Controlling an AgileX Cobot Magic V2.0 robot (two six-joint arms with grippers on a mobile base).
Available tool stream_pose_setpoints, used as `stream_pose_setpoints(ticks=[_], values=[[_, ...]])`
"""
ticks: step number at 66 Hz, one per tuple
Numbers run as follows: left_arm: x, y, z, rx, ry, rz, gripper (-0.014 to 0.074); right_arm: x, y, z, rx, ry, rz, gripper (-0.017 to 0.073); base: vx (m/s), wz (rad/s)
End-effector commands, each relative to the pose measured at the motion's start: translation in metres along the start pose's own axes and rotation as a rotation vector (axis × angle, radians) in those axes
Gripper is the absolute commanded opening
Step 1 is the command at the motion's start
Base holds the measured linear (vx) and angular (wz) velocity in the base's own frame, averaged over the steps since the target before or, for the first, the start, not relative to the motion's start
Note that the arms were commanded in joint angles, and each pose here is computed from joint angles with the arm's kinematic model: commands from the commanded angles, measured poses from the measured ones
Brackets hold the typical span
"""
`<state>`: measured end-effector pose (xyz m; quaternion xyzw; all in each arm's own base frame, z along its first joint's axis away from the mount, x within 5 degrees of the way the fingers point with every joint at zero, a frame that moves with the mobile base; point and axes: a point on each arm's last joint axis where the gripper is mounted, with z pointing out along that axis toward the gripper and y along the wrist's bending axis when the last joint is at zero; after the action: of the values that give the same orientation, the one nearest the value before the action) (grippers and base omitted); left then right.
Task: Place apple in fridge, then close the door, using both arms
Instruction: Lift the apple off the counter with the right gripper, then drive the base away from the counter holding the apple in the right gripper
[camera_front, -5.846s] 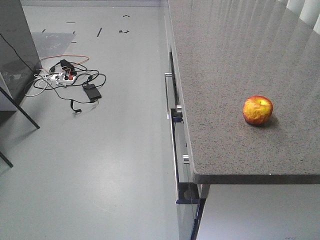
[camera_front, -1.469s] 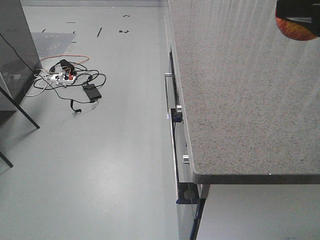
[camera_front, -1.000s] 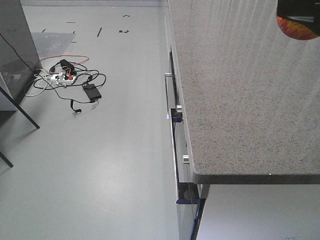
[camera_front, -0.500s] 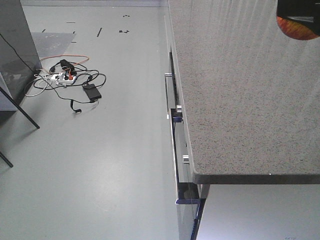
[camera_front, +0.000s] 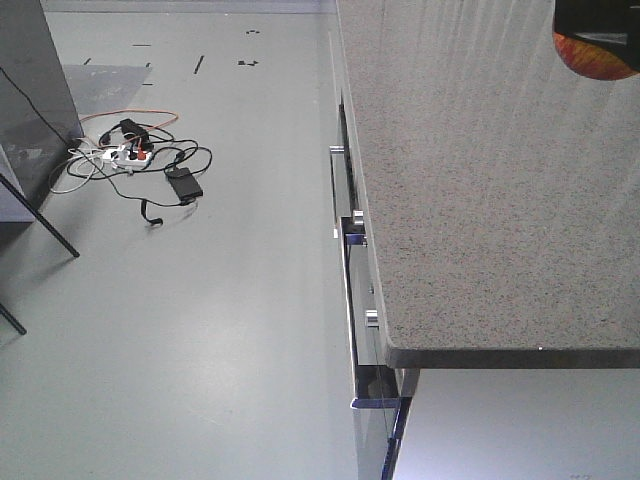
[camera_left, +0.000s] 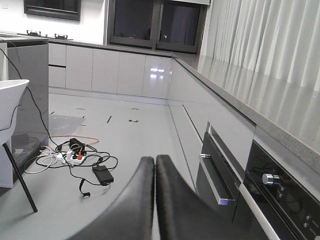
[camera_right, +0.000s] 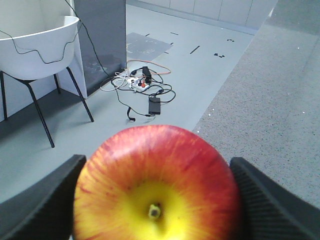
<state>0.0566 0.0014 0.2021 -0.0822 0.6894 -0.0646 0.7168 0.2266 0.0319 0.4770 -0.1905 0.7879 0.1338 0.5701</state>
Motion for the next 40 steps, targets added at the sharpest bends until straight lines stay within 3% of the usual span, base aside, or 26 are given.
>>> stream_pose_setpoints(ticks=[1, 40], values=[[-0.0137, -0.0020, -0.0024, 0.013, -0.106, -0.016, -0.0007, -0.0159, 0.0028, -0.0130, 0.027, -0.109, -0.005, 0.0108, 0.00, 0.00], [-0.0137, -0.0020, -0.0024, 0.013, -0.106, -0.016, -0.0007, -0.0159, 0.0028, -0.0130, 0.027, -0.109, -0.005, 0.0108, 0.00, 0.01]])
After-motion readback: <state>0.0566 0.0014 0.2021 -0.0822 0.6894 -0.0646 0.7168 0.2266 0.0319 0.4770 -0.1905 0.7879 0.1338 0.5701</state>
